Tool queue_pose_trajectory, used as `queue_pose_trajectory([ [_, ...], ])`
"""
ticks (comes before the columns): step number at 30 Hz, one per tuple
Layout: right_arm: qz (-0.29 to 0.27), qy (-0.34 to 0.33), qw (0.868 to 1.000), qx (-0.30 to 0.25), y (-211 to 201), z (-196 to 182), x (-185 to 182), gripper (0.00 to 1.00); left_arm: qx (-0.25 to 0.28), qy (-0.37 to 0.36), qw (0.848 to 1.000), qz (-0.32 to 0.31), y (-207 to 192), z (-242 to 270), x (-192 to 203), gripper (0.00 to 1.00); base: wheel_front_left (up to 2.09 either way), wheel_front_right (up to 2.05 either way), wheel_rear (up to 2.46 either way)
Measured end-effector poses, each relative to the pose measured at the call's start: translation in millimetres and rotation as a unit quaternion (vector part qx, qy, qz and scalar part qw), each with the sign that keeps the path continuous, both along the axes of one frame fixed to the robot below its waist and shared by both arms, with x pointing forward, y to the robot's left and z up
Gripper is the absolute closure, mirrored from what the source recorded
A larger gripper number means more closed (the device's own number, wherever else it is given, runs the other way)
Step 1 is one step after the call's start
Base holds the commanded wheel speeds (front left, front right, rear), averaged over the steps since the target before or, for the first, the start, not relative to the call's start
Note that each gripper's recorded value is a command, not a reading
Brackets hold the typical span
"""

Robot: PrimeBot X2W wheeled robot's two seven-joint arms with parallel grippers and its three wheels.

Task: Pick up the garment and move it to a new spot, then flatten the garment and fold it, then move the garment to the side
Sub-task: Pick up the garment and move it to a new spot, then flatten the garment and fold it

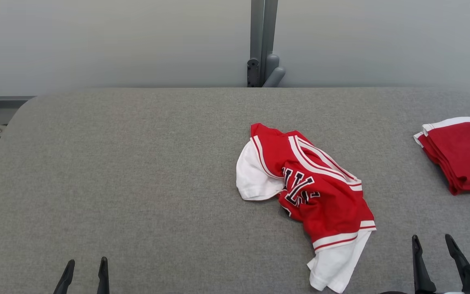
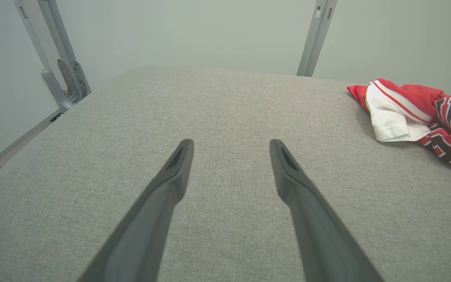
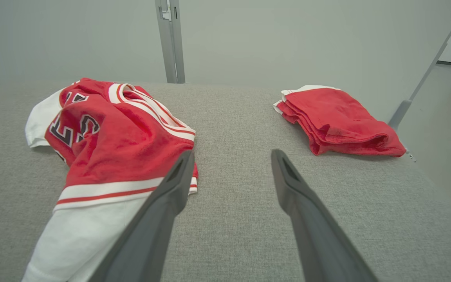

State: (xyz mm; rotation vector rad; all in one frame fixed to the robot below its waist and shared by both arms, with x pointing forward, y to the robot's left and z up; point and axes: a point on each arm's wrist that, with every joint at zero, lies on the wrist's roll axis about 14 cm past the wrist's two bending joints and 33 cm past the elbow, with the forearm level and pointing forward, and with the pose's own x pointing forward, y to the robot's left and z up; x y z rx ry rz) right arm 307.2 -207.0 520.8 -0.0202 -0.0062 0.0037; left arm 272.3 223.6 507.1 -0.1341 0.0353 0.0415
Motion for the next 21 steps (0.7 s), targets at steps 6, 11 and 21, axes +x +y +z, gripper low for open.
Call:
queue_pose_trajectory([
  [6,-0.007,0.003,1.000,0.001,-4,-2,-3,0.00,0.003,-0.003,1.000,0.001,2,1,2,0.00,0.00,0.00,0.00],
  [11,-0.007,0.004,1.000,0.003,-3,-3,-3,0.00,0.005,-0.003,1.000,-0.001,1,0,4,0.00,0.00,0.00,0.00],
  [21,-0.009,0.001,1.000,0.003,-4,-1,-3,0.00,-0.003,-0.004,1.000,-0.026,-15,0,8,0.00,0.00,0.00,0.00],
])
